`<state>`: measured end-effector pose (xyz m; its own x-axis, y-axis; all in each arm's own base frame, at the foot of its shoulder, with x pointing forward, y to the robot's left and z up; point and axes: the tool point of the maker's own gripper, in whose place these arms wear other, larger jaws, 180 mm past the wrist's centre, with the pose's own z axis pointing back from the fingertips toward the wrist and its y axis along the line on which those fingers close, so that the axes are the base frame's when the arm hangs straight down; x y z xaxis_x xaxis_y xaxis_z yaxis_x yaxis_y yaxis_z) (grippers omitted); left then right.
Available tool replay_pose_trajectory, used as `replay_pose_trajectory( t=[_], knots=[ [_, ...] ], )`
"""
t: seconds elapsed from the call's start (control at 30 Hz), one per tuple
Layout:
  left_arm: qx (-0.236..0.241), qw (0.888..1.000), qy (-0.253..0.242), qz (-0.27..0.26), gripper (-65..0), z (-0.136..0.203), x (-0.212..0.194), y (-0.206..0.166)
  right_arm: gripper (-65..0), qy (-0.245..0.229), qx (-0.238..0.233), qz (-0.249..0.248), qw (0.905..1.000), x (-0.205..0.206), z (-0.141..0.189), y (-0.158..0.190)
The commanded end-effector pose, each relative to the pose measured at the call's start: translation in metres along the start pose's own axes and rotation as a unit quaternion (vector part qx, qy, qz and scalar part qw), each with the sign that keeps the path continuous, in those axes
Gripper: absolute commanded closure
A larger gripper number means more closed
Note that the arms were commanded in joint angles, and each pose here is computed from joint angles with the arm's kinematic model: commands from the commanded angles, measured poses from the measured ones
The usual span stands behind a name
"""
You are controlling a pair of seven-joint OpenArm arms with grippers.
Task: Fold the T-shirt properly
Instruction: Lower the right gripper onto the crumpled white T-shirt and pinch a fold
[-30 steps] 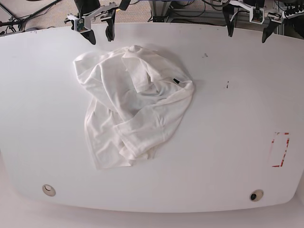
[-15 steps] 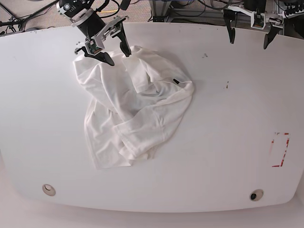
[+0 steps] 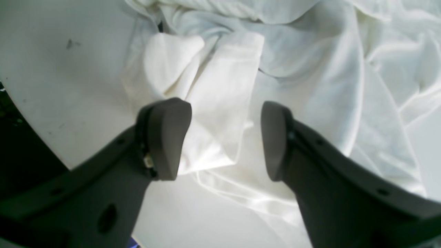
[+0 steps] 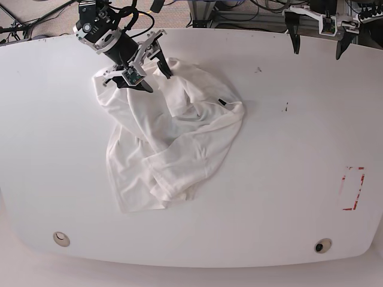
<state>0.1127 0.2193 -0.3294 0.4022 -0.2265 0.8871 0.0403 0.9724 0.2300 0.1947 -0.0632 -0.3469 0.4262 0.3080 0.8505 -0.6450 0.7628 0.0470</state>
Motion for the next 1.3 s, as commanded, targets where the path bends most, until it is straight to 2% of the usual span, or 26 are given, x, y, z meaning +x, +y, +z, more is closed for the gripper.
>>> replay_pose_trajectory(
  t=[0.0,0.17,0.47,0.7,0.83,1.13,1.27],
  knots=[
    [0.001,1.000,0.011,-0.004,-61.9,0.001,-0.002,0.002,-34.6,-0.005,0.006,0.004,1.0000,0.007,0.000,0.003],
    [0.015,0.999,0.029,-0.006,-61.9,-0.012,-0.004,0.011,-34.4,0.032,0.022,0.012,0.9992,-0.003,-0.005,0.011],
    [0.019,0.999,0.029,-0.006,-61.9,-0.016,-0.003,0.012,-34.4,0.014,0.046,-0.007,0.9988,0.002,0.002,0.010],
    [0.023,1.000,0.013,-0.005,-61.9,-0.024,0.005,0.014,-34.2,0.007,-0.010,-0.011,0.9999,0.006,0.014,-0.031],
    [0.026,1.000,-0.003,-0.004,-61.9,-0.033,0.015,0.015,-34.2,0.034,-0.008,-0.010,0.9993,-0.004,0.015,-0.030],
    [0.031,0.998,0.016,-0.042,-61.9,-0.043,0.012,0.017,-34.2,0.013,0.070,-0.059,0.9957,-0.002,0.019,0.007],
    [0.031,0.998,0.016,-0.043,-61.9,-0.043,0.012,0.017,-34.2,0.019,0.122,-0.050,0.9911,-0.002,0.019,0.027]
  ],
)
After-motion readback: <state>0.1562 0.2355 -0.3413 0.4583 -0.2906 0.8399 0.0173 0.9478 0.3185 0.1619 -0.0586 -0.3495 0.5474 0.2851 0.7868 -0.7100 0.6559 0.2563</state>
